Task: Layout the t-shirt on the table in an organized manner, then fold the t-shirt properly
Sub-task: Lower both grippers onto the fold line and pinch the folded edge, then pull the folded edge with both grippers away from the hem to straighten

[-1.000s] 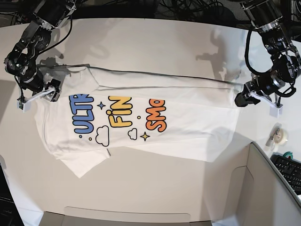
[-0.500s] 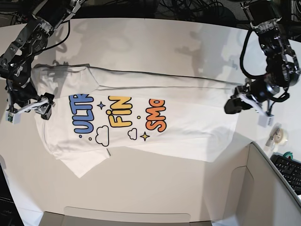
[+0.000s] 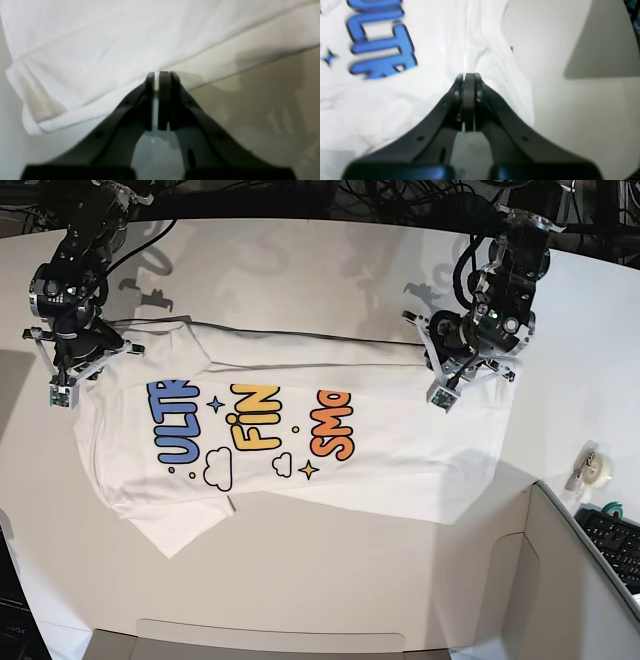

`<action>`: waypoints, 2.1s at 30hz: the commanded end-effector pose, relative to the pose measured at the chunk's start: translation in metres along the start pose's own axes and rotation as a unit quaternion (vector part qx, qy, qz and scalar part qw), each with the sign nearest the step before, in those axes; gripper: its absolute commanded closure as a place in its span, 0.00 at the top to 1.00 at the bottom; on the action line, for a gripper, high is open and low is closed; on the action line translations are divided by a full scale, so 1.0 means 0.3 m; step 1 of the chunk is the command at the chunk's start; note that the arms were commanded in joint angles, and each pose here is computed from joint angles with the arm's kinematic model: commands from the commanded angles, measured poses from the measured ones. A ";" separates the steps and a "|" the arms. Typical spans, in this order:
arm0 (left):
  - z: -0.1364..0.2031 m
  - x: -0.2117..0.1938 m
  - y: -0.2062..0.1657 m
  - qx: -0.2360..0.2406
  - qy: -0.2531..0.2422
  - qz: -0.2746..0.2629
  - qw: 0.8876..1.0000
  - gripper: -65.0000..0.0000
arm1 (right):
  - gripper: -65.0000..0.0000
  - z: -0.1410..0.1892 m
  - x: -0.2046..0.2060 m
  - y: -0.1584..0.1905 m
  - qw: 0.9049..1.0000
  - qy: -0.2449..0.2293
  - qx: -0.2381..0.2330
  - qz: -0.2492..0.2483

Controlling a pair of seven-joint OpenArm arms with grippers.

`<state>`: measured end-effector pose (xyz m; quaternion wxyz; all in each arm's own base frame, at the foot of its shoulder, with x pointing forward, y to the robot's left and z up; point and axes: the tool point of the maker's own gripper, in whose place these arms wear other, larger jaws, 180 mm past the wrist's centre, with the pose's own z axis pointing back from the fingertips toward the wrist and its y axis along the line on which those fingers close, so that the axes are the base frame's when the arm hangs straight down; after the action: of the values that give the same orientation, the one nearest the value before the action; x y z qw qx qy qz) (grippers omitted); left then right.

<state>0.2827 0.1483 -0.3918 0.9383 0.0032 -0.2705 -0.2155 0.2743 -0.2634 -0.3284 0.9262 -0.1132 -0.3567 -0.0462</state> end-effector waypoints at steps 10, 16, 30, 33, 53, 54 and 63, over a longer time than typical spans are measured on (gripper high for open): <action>-0.046 0.038 0.053 0.018 -0.040 0.010 0.999 0.03 | 0.00 -0.106 -0.013 0.113 0.999 -0.013 0.015 0.032; 0.034 0.103 0.106 0.041 -0.082 0.020 0.996 0.03 | 0.00 -0.126 -0.052 0.120 0.999 0.002 0.020 0.032; -0.120 -0.009 0.226 0.058 -0.052 0.076 0.994 0.03 | 0.00 -0.126 -0.061 0.112 0.999 0.007 0.017 0.035; -0.116 -0.039 0.203 0.053 -0.046 0.074 0.995 0.03 | 0.00 -0.123 -0.082 0.109 0.999 0.013 0.017 0.037; 0.060 -0.212 -0.021 0.008 0.008 0.034 0.999 0.03 | 0.00 0.004 -0.262 0.018 0.995 0.052 -0.009 0.090; 0.070 -0.228 -0.014 0.012 0.011 0.038 0.999 0.03 | 0.00 0.017 -0.270 0.017 0.994 0.052 -0.010 0.093; 0.137 -0.343 0.035 0.039 0.034 0.070 0.996 0.03 | 0.00 0.054 -0.314 0.002 0.992 0.064 -0.013 0.105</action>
<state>0.1921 0.1948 -0.4085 0.9569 0.0107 -0.2561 -0.1363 0.1924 -0.2525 -0.3873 0.9494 -0.1467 -0.2752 0.0361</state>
